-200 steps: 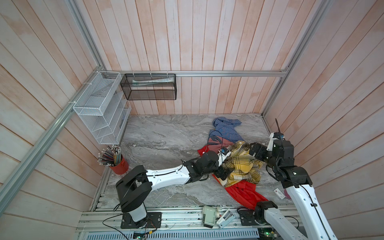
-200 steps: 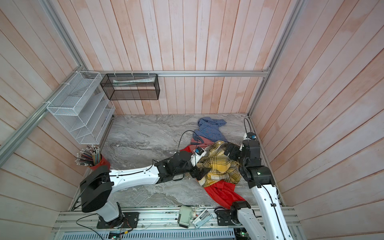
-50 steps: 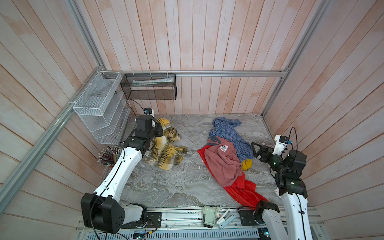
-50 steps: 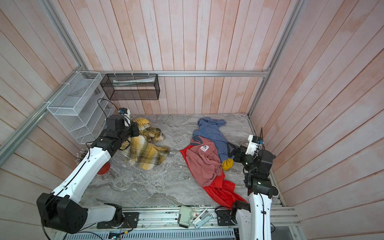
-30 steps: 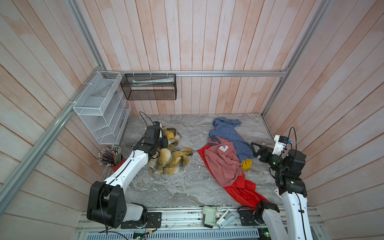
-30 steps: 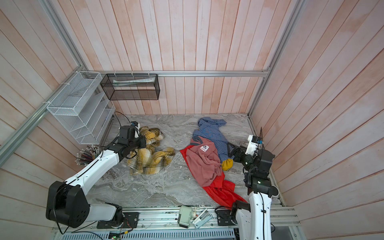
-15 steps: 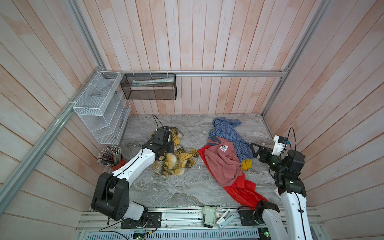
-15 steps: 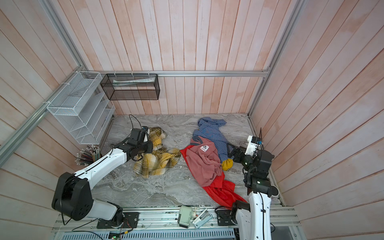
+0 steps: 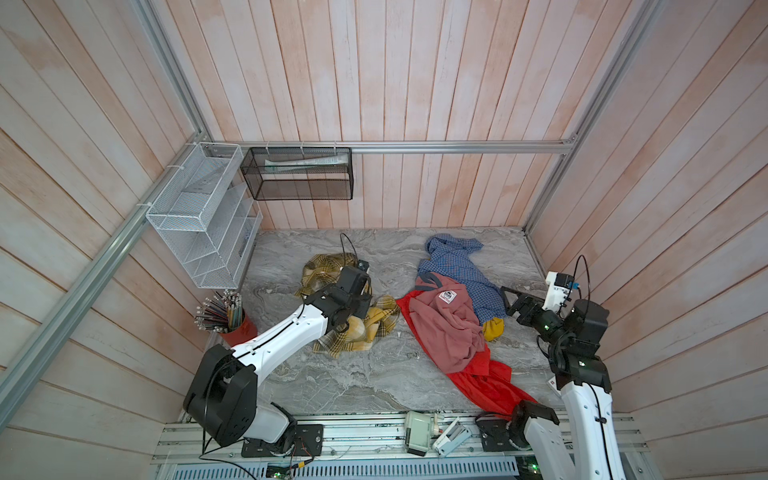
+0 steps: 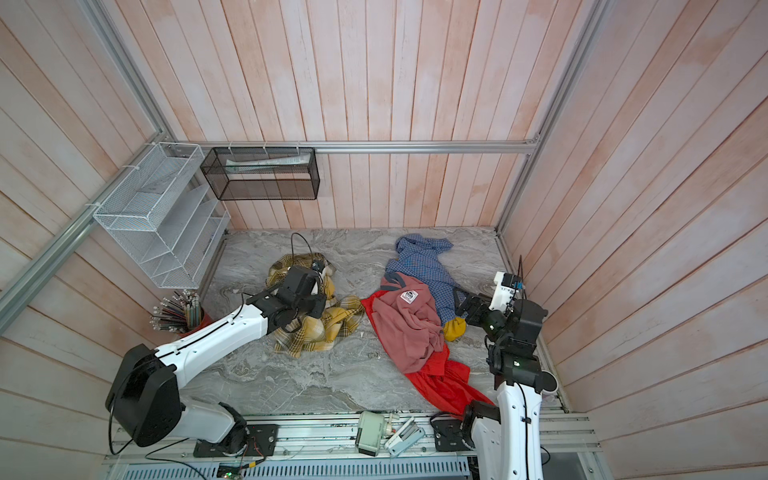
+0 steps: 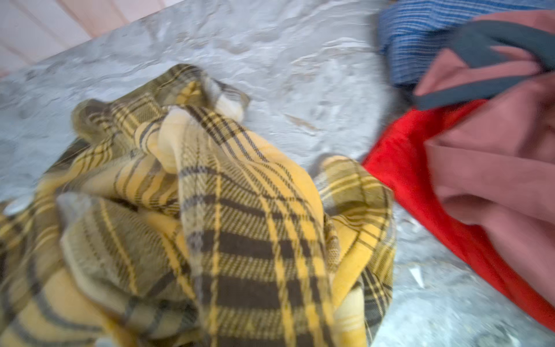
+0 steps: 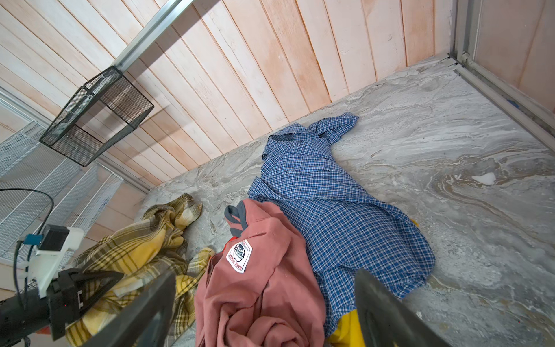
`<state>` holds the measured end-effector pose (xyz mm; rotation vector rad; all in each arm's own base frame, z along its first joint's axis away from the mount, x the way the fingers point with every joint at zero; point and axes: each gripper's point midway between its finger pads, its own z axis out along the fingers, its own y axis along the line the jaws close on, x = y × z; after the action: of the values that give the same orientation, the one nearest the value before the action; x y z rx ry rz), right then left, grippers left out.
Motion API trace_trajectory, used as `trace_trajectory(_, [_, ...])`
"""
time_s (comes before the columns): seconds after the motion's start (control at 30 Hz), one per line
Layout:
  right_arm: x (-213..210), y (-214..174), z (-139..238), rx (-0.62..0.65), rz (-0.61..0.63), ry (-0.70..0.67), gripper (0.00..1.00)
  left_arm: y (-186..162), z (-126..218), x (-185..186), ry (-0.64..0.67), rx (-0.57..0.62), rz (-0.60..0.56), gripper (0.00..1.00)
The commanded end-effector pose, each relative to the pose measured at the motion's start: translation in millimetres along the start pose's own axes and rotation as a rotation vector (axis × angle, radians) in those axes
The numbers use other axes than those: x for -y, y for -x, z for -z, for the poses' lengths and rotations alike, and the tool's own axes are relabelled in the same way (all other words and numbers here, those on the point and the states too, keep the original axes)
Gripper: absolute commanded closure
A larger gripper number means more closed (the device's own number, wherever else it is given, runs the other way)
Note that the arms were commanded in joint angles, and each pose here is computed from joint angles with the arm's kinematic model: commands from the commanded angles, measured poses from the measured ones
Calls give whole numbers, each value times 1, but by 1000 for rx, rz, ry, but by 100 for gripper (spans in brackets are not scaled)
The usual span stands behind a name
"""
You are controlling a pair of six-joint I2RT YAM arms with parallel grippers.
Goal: Pick out a specific cloth from the pile
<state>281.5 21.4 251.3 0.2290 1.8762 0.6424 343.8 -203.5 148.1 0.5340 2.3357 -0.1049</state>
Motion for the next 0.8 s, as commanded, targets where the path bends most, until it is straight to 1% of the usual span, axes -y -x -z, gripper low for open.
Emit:
trace_trajectory(0.0, [1,-4,1,-14,9,-3,7,12,2,24,-124,67,-30,79])
trace_trajectory(0.03, [3,-5,0,-19,10,-10,7,9,2,30,-155,60,-35,72])
trace_trajectory(0.07, [4,-5,0,-22,10,-15,7,6,1,36,-180,50,-42,68])
trace_trajectory(0.13, [5,-6,0,-27,7,-21,7,-4,-2,46,-219,13,-54,66])
trace_trajectory(0.2, [7,-8,-1,-32,3,-24,7,-14,-5,58,-258,-16,-69,61])
trace_trajectory(0.23, [7,-8,-1,-33,4,-25,7,-19,-7,65,-277,-31,-77,60])
trace_trajectory(0.3, [9,-8,-2,-37,4,-34,7,-27,-13,74,-294,-63,-87,60])
trace_trajectory(0.33, [10,-8,-3,-38,4,-37,7,-29,-16,77,-295,-76,-87,57])
trace_trajectory(0.37, [10,-8,-3,-39,4,-38,7,-32,-19,79,-301,-89,-91,57])
trace_trajectory(0.4, [10,-7,-3,-41,6,-39,7,-35,-23,84,-316,-103,-67,53])
trace_trajectory(0.43, [10,-6,-3,-45,6,-41,7,-37,-26,90,-332,-108,-64,48])
trace_trajectory(0.47, [10,-6,-3,-47,7,-45,7,-38,-28,94,-343,-111,-66,44])
trace_trajectory(0.57, [12,-5,-2,-52,16,-63,7,-41,-34,110,-395,-116,-60,42])
trace_trajectory(0.67, [14,-7,-2,-59,17,-75,7,-49,-39,122,-452,-140,-49,32])
trace_trajectory(0.73, [16,-8,-2,-62,18,-83,7,-61,-44,127,-448,-172,-63,30])
trace_trajectory(0.77, [17,-8,-2,-63,17,-88,7,-66,-46,128,-444,-185,-69,26])
